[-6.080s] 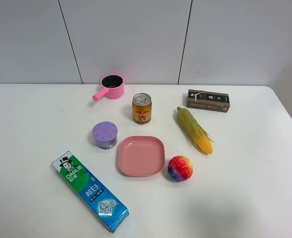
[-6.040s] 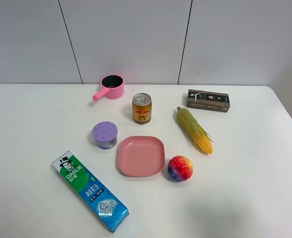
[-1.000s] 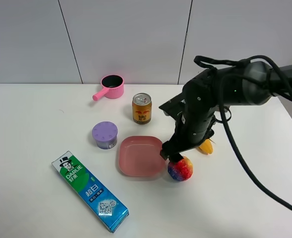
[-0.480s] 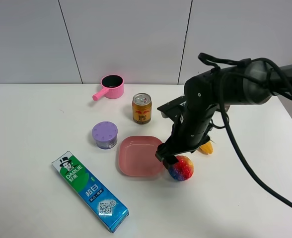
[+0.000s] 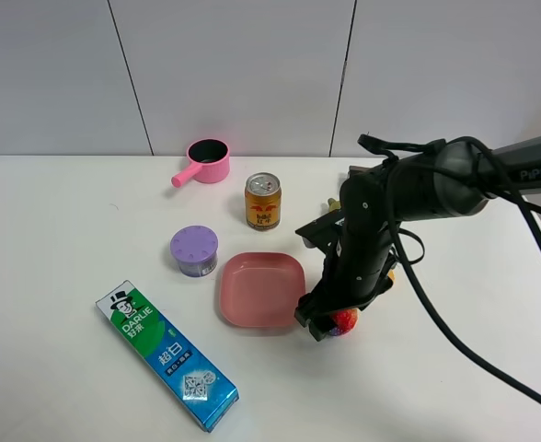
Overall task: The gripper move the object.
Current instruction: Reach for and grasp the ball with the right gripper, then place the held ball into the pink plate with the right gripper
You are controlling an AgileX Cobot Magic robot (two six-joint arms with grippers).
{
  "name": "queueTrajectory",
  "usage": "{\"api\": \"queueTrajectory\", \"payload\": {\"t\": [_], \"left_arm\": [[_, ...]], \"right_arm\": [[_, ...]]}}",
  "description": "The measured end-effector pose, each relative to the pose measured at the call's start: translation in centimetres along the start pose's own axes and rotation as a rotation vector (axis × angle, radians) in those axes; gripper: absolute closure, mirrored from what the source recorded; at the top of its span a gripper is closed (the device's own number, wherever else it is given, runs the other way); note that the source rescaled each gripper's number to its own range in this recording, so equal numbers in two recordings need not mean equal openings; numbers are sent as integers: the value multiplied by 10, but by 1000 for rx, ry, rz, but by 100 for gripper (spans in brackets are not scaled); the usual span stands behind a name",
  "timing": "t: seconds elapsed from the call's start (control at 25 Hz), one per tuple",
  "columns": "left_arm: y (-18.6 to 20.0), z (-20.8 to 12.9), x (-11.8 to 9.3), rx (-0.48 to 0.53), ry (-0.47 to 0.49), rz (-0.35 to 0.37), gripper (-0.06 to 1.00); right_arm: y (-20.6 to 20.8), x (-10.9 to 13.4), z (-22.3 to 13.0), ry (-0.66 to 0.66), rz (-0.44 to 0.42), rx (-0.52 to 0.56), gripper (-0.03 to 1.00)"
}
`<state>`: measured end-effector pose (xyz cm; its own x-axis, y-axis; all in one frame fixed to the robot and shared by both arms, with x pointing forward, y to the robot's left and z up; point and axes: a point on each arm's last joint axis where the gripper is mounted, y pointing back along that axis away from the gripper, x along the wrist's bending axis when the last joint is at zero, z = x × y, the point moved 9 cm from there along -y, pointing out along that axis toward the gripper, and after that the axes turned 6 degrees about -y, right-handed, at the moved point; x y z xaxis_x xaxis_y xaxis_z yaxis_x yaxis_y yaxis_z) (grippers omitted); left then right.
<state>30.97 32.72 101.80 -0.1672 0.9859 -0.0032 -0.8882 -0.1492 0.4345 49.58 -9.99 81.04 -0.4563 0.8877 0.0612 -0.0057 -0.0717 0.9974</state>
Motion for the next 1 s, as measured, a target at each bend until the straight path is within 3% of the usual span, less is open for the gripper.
{"api": "queueTrajectory", "payload": {"t": [0.04, 0.08, 0.2, 0.6, 0.88, 1.0], "left_arm": [[0, 0, 0, 0, 0, 0, -6], [0, 0, 0, 0, 0, 0, -6], [0, 0, 0, 0, 0, 0, -6], [0, 0, 0, 0, 0, 0, -6], [0, 0, 0, 0, 0, 0, -6], [0, 0, 0, 0, 0, 0, -6]], "right_arm": [[0, 0, 1, 2, 1, -5, 37], [0, 0, 2, 2, 2, -10, 46], [0, 0, 4, 3, 1, -23, 97], [12, 1, 4, 17, 4, -40, 96], [106, 15, 33, 46, 47, -308, 96], [118, 20, 45, 51, 56, -350, 96]]}}
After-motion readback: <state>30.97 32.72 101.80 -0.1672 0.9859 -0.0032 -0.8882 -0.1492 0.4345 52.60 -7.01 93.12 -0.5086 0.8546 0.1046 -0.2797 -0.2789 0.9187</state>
